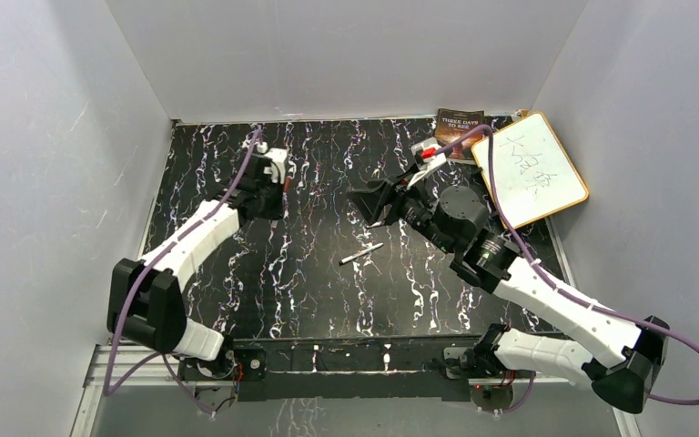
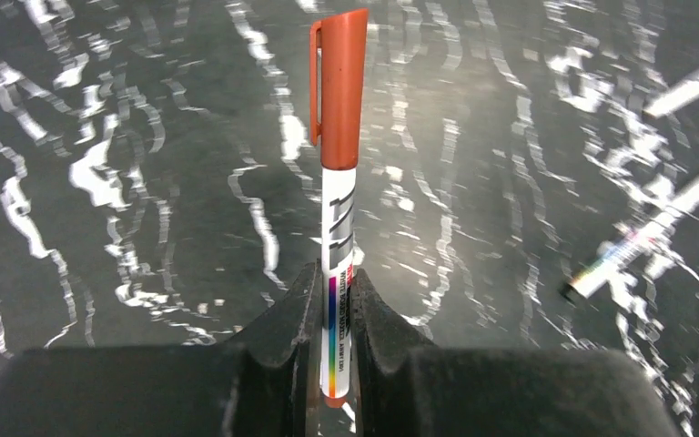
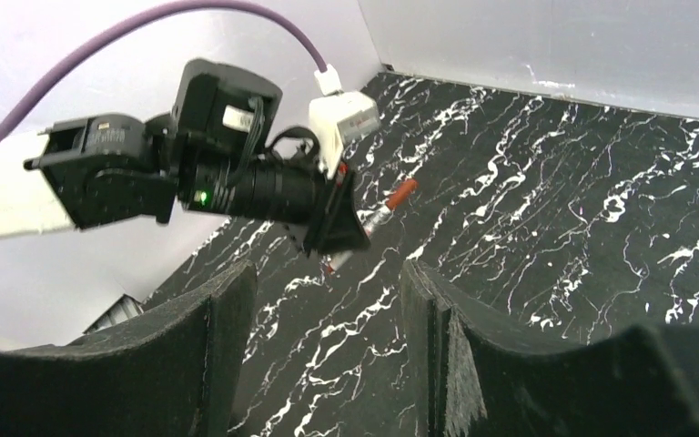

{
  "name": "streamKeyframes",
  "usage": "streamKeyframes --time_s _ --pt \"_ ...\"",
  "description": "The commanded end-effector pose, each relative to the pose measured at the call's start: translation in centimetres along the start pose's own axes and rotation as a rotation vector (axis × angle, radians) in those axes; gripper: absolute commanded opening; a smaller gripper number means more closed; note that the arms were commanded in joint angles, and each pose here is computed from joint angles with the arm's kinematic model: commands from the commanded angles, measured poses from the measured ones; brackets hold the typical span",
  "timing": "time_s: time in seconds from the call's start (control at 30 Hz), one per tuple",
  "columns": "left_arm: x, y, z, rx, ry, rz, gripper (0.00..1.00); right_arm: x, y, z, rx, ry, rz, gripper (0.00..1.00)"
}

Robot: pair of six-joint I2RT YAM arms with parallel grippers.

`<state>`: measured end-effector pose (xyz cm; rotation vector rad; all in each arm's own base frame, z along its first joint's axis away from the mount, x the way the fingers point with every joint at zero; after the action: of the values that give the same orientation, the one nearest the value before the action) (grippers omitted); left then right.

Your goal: Insert the pens into the pen caps

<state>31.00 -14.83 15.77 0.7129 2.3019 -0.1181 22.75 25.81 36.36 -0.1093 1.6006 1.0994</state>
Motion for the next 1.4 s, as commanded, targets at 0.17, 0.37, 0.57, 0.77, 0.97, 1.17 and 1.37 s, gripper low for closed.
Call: streamKeyframes --time_s 0.17,0.37,0.57,0.77,0.97,1.17,1.37 --pt "4.4 4.7 6.7 -0.043 0.198 -0.259 0.0 1.2 -0.6 0.7 -0.006 0.029 -0.009 0.57" --pt "4.5 5.1 8.8 -0.048 0.208 -0.294 0.0 1.4 -1.3 0.3 0.016 0.031 -0.015 0.57" --pt "4.7 5.3 9.0 -0.069 0.209 -0.307 0.0 2.0 -1.8 0.3 0.028 0.046 -0.021 0.56" --pt "3.9 5.9 8.3 -0.105 0.176 -0.31 0.34 2.2 -2.0 0.4 0.031 0.05 -0.022 0.56" --pt "2.2 6.7 6.9 -0.138 0.122 -0.29 0.47 2.0 -3.1 0.2 0.106 0.035 -0.015 0.56" --pt "-1.5 6.8 3.2 -0.123 -0.074 -0.254 0.52 2.7 -7.5 0.4 0.313 0.019 0.076 0.56" --pt "-6.0 2.6 -1.4 0.097 -0.403 -0.086 0.58 3.4 -13.1 0.2 0.448 0.042 0.232 0.33"
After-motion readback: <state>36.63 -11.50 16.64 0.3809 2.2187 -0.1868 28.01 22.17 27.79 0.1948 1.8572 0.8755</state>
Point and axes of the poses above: each gripper's point midway between its finger pads, its own z axis out along the fingers, its own y axis along the line the jaws close on, x = y × z, the point moved 3 cm from there along -z, back along the fingers, and after that the axes turned 14 degrees about z, right-handed, at the moved point
